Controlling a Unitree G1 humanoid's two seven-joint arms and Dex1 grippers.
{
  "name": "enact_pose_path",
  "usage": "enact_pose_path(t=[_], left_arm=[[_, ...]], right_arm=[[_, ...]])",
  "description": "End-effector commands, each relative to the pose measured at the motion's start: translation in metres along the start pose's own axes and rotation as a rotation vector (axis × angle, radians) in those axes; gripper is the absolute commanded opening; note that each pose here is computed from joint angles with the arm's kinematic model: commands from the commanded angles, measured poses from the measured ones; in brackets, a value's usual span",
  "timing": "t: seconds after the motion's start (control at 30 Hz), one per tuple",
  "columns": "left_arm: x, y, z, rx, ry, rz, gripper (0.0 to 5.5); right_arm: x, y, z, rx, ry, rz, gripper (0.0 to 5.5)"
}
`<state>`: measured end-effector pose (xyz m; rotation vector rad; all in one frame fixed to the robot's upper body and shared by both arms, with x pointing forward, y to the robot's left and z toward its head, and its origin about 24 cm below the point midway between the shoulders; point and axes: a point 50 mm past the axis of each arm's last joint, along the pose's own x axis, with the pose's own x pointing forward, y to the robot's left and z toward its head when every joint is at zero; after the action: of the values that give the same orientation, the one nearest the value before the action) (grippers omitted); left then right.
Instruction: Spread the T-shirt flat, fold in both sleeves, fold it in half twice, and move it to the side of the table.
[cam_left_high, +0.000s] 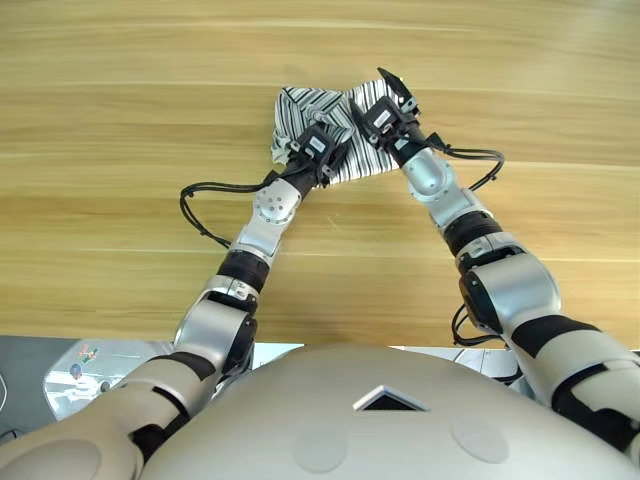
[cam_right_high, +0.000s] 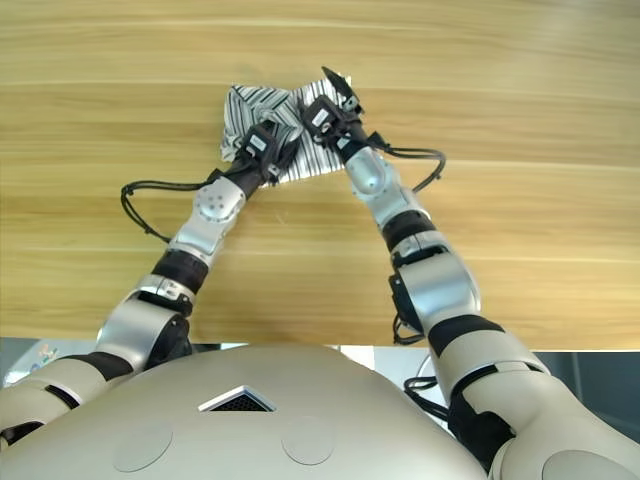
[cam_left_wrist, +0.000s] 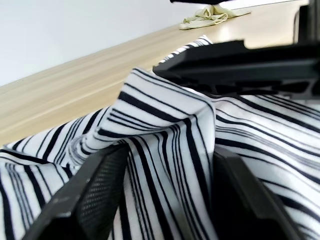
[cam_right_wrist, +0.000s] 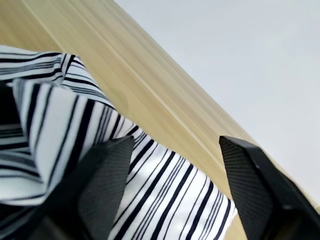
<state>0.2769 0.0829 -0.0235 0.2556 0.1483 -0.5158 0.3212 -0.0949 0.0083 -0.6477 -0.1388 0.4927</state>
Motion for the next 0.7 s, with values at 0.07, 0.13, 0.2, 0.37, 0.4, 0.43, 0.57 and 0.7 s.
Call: enact_pose_path(t=[0.07, 0.13, 0.2, 0.37, 0.4, 0.43, 0.57, 0.7], left_arm=[[-0.039, -0.003, -0.045, -0.116, 0.191, 0.085, 2.72], [-0.047, 0.002, -0.045, -0.157, 0.190, 0.150, 2.72], [-0.057, 0.009, -0.044, -0.200, 0.189, 0.225, 2.72], [-0.073, 0.008, -0.026, -0.298, 0.121, 0.313, 2.72], [-0.074, 0.005, -0.023, -0.310, 0.113, 0.309, 2.72], [-0.075, 0.002, -0.021, -0.320, 0.110, 0.296, 2.72], [-0.085, -0.024, -0.026, -0.360, 0.158, 0.213, 2.72], [-0.100, -0.054, -0.028, -0.342, 0.194, 0.084, 2.72]], right_arm=[[0.007, -0.012, 0.002, -0.013, 0.031, -0.104, 3.14], [0.007, -0.018, 0.002, -0.001, 0.023, -0.133, 3.14], [0.002, -0.018, 0.001, 0.029, 0.002, -0.141, 3.14], [-0.017, 0.003, -0.025, 0.049, 0.145, -0.098, 3.14], [-0.021, 0.008, -0.030, 0.050, 0.176, -0.090, 3.14], [-0.024, 0.013, -0.034, 0.050, 0.210, -0.083, 3.14], [-0.033, 0.032, -0.032, 0.078, 0.190, -0.082, 3.14], [-0.050, 0.022, 0.018, 0.137, -0.120, -0.135, 3.14]])
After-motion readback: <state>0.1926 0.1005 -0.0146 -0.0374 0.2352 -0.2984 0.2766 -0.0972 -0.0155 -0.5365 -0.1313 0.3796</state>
